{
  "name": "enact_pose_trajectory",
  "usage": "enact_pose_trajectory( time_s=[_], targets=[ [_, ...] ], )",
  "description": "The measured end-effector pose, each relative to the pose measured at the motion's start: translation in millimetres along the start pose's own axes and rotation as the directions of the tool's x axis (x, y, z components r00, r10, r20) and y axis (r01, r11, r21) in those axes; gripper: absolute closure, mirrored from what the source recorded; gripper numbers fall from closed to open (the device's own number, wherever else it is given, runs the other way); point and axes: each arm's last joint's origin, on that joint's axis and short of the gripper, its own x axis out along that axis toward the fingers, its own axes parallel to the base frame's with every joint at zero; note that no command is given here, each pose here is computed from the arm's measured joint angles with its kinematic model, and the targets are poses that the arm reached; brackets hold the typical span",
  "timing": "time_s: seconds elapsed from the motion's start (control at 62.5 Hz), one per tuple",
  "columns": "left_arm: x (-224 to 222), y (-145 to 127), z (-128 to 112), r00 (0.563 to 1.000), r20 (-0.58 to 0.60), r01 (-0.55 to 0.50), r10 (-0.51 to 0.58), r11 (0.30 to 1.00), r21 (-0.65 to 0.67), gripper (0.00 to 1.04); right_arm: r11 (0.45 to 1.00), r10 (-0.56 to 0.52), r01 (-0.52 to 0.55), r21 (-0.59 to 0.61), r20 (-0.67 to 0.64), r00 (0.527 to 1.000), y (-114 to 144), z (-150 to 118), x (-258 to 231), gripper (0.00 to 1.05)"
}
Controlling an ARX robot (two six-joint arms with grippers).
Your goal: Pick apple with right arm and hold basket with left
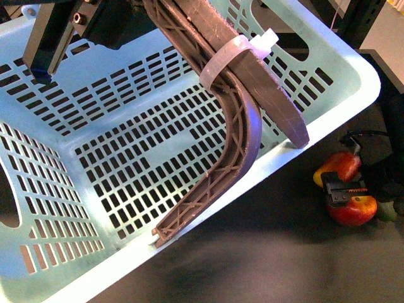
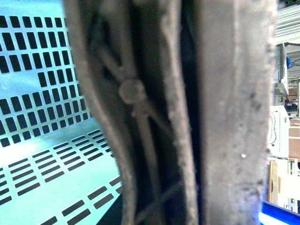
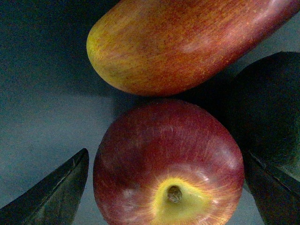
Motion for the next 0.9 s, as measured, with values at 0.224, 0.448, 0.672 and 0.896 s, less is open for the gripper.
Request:
enact_pose_trajectory(
  time_s=[0.224,0.448,0.672,0.896],
  targets=[
    [0.0,0.0,0.0,1.0,0.0,0.0,0.0,1.0,0.0,0.9,1.0,0.008,-0.008,0.002,0.009,1.0,-0.2,-2.2,-0.5,0.29],
    [0.0,0.0,0.0,1.0,0.0,0.0,0.0,1.0,0.0,0.9,1.0,0.021,-0.021,0.008,0.02,1.0,-3.6,-10.9,-11.3,0.31],
    [0.0,0.0,0.0,1.0,0.0,0.0,0.0,1.0,0.0,0.9,0.999,0.015,-0.018,0.028,0.11,0.994,-19.4,-7.3,-48.4,0.31],
    [0.0,0.0,0.0,1.0,0.0,0.0,0.0,1.0,0.0,0.9,0.995,0.049,-0.078,0.068,0.348,0.936,-42.4,12.0,-127.6,0.31]
  ],
)
